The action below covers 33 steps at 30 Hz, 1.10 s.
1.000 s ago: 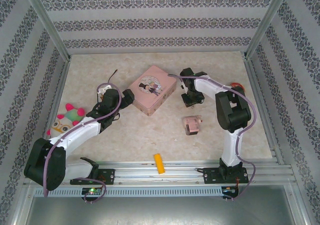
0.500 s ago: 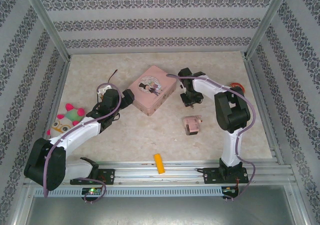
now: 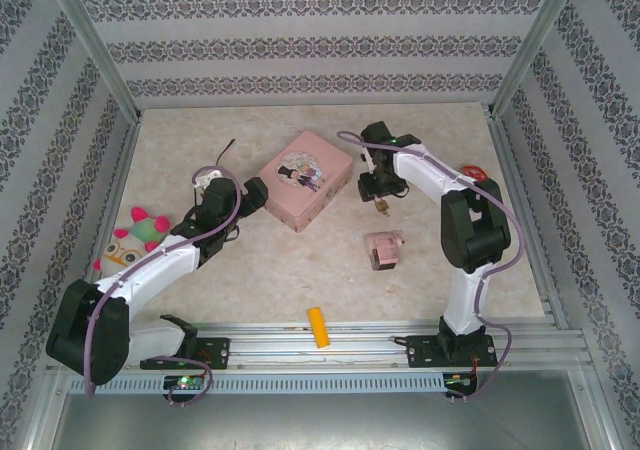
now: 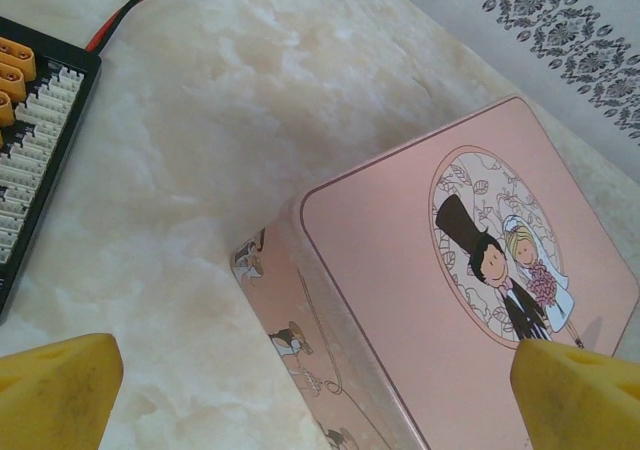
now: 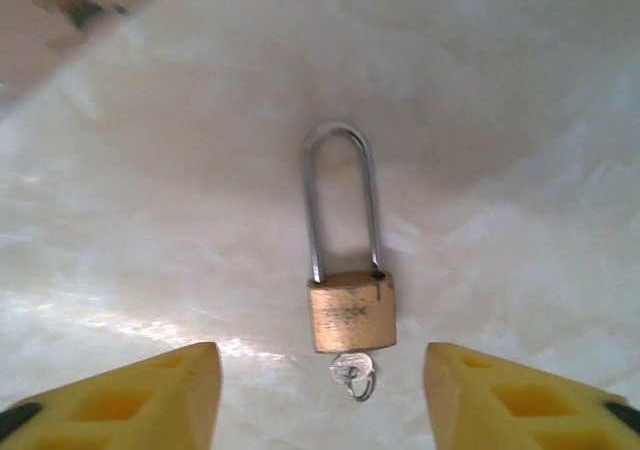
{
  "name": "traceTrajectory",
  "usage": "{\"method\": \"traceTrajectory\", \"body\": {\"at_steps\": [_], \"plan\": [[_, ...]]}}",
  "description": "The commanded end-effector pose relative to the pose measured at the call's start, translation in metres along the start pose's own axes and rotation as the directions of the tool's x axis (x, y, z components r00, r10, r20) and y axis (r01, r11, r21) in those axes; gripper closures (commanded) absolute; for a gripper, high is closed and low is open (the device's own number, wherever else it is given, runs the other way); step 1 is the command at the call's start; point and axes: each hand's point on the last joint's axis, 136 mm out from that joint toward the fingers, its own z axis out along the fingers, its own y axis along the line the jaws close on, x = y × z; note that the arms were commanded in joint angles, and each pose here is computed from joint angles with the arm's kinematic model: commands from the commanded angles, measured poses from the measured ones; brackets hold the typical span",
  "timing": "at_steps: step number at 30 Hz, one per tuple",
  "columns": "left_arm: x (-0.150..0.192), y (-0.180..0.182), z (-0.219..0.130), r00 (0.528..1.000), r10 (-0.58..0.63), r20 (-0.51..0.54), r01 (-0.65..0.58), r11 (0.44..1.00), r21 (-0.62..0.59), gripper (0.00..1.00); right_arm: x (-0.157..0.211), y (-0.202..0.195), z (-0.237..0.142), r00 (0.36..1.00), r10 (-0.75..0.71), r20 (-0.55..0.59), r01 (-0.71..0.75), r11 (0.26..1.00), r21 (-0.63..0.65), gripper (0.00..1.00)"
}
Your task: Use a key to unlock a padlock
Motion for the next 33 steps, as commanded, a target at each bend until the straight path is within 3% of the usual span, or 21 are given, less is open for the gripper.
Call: {"method": "traceTrajectory", "body": {"at_steps": [1, 2, 3, 17, 25, 33], "plan": [[0.0, -0.004, -0.002, 0.999, -0.044, -0.024, 0.044, 0.999, 0.013, 0.01, -0.034, 0.015, -0.032, 0.992, 0.054, 0.117, -0.033, 0.984, -0.176, 0.37], [0.003, -0.006, -0.001, 0.998, -0.053, -0.037, 0.054, 0.998, 0.016, 0.01, -0.04, 0.018, -0.036, 0.989, 0.059, 0.133, -0.031, 0.978, -0.207, 0.29], [0.007, -0.011, 0.001, 0.997, -0.055, -0.054, 0.056, 0.998, 0.021, 0.01, -0.048, 0.022, -0.04, 0.987, 0.059, 0.151, -0.022, 0.971, -0.236, 0.28], [0.042, -0.043, 0.027, 0.985, -0.06, -0.162, 0.069, 0.996, 0.053, 0.01, -0.13, 0.046, -0.023, 0.969, 0.035, 0.244, 0.055, 0.934, -0.354, 0.26], [0.049, -0.045, 0.04, 0.984, -0.026, -0.178, 0.035, 0.998, 0.052, 0.09, -0.131, 0.066, 0.0, 0.982, 0.05, 0.18, 0.037, 0.892, -0.451, 0.32], [0.044, -0.054, 0.063, 0.986, 0.023, -0.167, -0.014, 0.998, 0.057, 0.27, -0.107, 0.082, 0.004, 0.991, 0.043, 0.129, 0.022, 0.888, -0.459, 0.41]]}}
